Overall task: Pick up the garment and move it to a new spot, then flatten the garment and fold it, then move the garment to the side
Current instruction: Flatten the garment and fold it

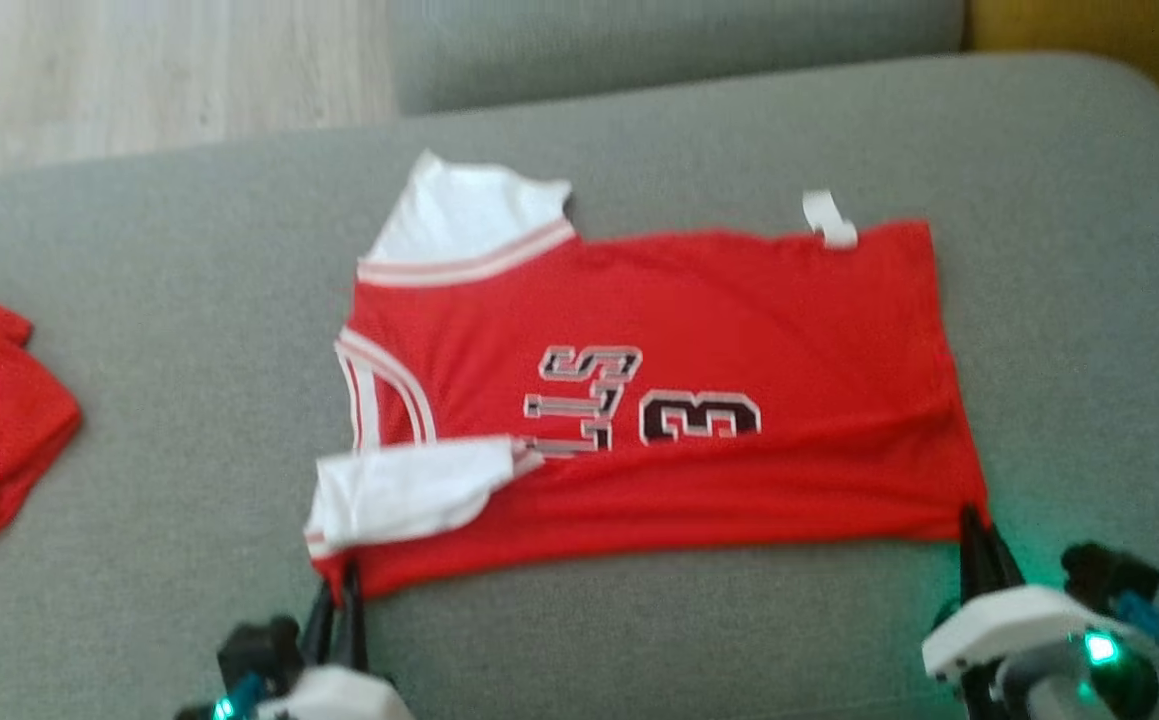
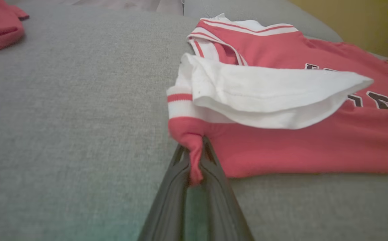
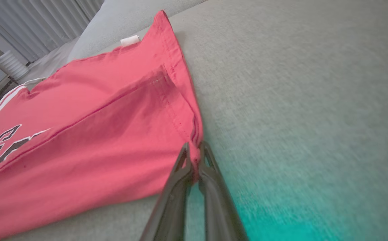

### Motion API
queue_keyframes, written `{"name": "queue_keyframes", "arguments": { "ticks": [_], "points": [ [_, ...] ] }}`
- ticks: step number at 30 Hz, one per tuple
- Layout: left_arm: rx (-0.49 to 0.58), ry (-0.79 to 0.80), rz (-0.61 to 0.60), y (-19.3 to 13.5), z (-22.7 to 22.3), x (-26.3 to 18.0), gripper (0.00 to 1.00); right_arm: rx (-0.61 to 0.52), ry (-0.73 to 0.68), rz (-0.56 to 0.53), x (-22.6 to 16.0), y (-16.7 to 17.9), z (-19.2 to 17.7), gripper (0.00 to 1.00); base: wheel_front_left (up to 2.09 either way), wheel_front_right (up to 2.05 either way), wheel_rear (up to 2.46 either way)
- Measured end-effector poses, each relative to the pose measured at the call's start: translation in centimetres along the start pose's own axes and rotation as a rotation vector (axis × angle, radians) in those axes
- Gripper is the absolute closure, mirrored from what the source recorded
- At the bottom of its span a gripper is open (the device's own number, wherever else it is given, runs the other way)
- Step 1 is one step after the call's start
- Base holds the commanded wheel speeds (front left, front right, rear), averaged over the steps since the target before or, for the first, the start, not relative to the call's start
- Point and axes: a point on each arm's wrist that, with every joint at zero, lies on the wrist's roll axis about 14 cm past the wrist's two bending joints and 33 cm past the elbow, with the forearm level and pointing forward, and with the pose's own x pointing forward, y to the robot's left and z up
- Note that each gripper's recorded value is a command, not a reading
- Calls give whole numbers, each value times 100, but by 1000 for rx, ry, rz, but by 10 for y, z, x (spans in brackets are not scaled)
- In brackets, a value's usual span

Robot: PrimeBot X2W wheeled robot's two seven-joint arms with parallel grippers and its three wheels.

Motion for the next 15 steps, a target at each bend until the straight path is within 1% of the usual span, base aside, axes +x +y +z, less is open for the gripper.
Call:
{"name": "queue_keyframes", "arguments": {
  "ticks": [2,3,4,5,6,10,15],
  "points": [
    [4,3,-7,-2,-4,-9,100,9,-8,1,-6,-1,0,100,0,0,0],
    [4,3,-8,-3,-5,-12,100,14,-16,3,-7,0,1,96,0,0,0],
    [5,2,-6,-3,-6,-12,67,20,-18,3,-7,0,2,0,0,0,0],
    [5,0,-3,-3,-5,-11,17,24,-19,3,-7,0,2,0,0,0,0],
    [6,-1,-3,-2,-4,-10,0,22,-24,3,-5,1,4,0,0,0,0],
    [9,-16,-9,-5,3,-2,0,9,-38,6,2,2,11,0,0,0,0],
    [31,-91,-33,-11,34,21,0,-13,-101,42,25,17,39,0,0,0,0]
  ]
}}
